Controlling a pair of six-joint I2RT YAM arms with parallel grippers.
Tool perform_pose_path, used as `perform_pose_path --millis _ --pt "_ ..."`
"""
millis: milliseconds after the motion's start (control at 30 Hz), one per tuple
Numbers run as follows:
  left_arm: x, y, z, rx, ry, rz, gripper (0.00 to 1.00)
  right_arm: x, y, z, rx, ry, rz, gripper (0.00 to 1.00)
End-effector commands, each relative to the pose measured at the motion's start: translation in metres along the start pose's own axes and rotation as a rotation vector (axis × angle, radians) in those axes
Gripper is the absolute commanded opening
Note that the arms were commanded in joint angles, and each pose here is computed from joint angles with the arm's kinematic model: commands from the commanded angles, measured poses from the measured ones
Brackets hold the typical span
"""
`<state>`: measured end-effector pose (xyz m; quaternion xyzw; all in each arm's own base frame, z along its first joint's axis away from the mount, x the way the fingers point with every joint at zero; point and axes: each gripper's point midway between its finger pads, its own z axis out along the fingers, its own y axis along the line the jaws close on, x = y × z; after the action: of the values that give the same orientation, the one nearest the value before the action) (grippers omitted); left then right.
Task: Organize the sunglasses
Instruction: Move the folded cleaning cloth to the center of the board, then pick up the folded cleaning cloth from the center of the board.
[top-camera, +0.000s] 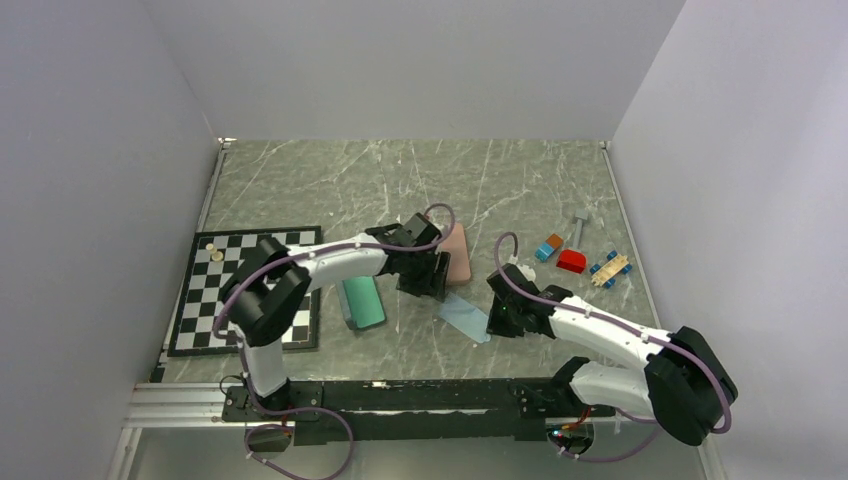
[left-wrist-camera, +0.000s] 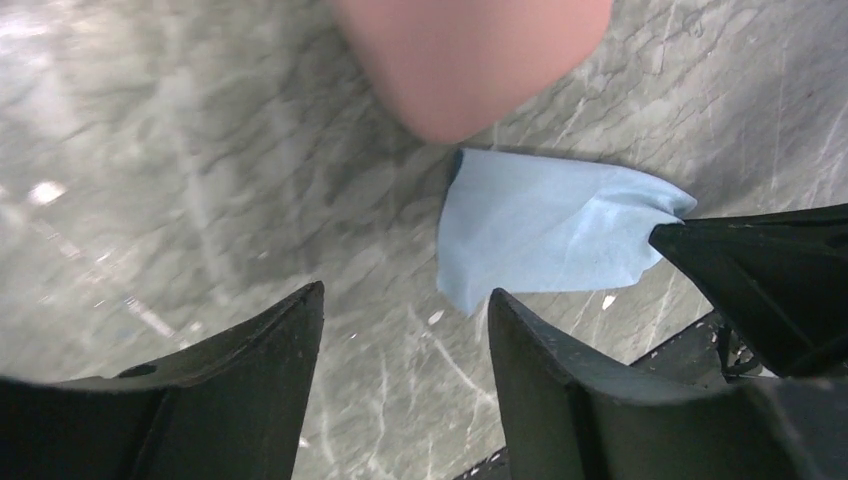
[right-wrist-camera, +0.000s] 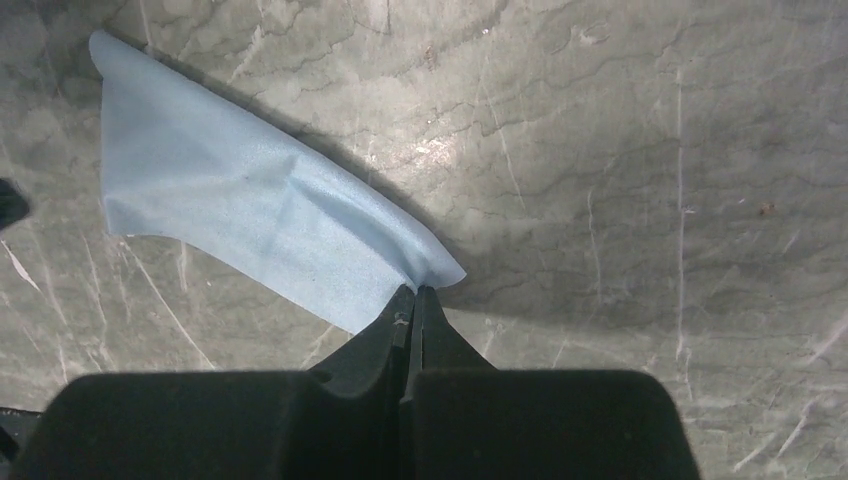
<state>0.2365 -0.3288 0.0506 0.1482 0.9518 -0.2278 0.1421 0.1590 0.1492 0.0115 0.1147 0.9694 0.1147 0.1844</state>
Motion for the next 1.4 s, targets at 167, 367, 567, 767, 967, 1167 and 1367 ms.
perform_pose_path --millis 167,367,567,767,967,1167,1367 --pt "0.0 -0.024 0.034 -0.051 0.039 0.095 0.55 0.009 -0.006 0.002 -0.035 0.038 -0.043 0.0" --pt "0.015 -0.019 0.046 -0.152 0.085 0.124 0.42 0.012 -0.002 0.003 -0.07 0.049 -0.037 0.0" --pt "0.031 -0.013 0.043 -0.193 0.109 0.148 0.36 0.009 -0.004 0.0 -0.059 0.029 -0.039 0.0" --pt "0.037 -0.02 0.047 -0.189 0.119 0.165 0.32 0.01 -0.005 -0.002 -0.064 0.029 -0.034 0.0" --pt "0.039 -0.033 0.054 -0.191 0.146 0.207 0.24 0.011 -0.001 -0.004 -0.086 0.028 -0.019 0.0" --pt "0.036 -0.035 0.059 -0.205 0.164 0.204 0.0 0.009 0.009 -0.003 -0.131 0.03 -0.018 0.0" --pt "0.01 -0.025 0.027 -0.292 0.033 0.238 0.0 0.006 0.033 -0.012 -0.232 0.033 0.005 0.0"
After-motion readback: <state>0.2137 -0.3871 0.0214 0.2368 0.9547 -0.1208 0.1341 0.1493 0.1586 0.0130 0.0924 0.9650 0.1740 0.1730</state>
